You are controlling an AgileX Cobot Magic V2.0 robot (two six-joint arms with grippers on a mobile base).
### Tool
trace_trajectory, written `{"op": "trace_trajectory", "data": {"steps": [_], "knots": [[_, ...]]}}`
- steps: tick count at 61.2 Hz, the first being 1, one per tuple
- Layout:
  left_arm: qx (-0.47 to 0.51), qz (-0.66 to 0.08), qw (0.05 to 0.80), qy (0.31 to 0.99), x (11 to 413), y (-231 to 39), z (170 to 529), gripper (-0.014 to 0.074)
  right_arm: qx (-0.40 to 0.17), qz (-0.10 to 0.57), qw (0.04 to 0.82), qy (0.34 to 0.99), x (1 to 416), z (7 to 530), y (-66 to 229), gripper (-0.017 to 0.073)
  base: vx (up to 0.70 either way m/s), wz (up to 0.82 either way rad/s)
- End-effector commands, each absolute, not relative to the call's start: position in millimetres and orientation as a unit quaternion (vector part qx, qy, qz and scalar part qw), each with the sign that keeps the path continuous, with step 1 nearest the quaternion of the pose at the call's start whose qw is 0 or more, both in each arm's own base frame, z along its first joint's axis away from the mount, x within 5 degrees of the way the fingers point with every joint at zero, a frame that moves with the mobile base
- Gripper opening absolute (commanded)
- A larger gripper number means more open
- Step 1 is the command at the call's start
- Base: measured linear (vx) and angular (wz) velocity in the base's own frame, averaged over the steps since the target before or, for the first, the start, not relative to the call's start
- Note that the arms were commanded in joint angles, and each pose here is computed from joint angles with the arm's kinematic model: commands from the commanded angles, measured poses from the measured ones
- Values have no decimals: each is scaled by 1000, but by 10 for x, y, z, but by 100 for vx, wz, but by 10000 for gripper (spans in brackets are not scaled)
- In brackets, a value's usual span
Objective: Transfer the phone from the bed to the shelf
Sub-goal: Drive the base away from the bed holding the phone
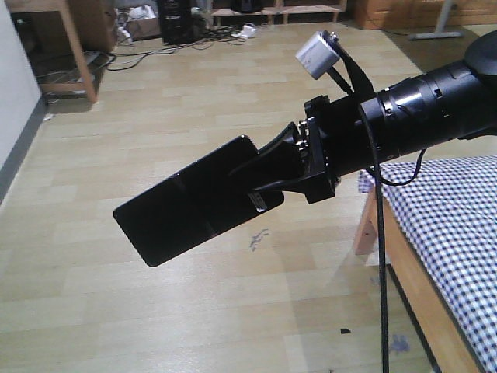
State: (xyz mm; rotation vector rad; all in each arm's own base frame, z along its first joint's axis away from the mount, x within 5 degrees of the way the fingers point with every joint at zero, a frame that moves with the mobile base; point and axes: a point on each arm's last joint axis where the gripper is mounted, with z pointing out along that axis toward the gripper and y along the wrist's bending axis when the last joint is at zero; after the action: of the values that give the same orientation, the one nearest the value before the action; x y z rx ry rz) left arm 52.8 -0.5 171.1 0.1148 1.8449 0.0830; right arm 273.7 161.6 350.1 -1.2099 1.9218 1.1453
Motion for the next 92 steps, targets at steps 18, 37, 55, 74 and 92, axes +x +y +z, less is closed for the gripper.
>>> {"op": "trace_trajectory", "data": {"steps": [18,37,55,74,92], "knots": [[45,31,641,765,536,-9,1856,1,-466,469,313,682,2582,3777,1615,-2,14,27],[45,31,641,765,536,-9,1856,1,-466,469,313,682,2582,3778,1615,-2,24,13],[45,31,641,765,536,-9,1856,1,-466,469,313,682,2582,3778,1615,-2,35,-2],[45,31,641,765,536,-9,1856,1,-466,469,313,682,2582,3777,1615,-2,42,-1],[45,31,641,765,536,-9,1856,1,-466,469,313,682,2582,3777,1615,-2,46,0]]}}
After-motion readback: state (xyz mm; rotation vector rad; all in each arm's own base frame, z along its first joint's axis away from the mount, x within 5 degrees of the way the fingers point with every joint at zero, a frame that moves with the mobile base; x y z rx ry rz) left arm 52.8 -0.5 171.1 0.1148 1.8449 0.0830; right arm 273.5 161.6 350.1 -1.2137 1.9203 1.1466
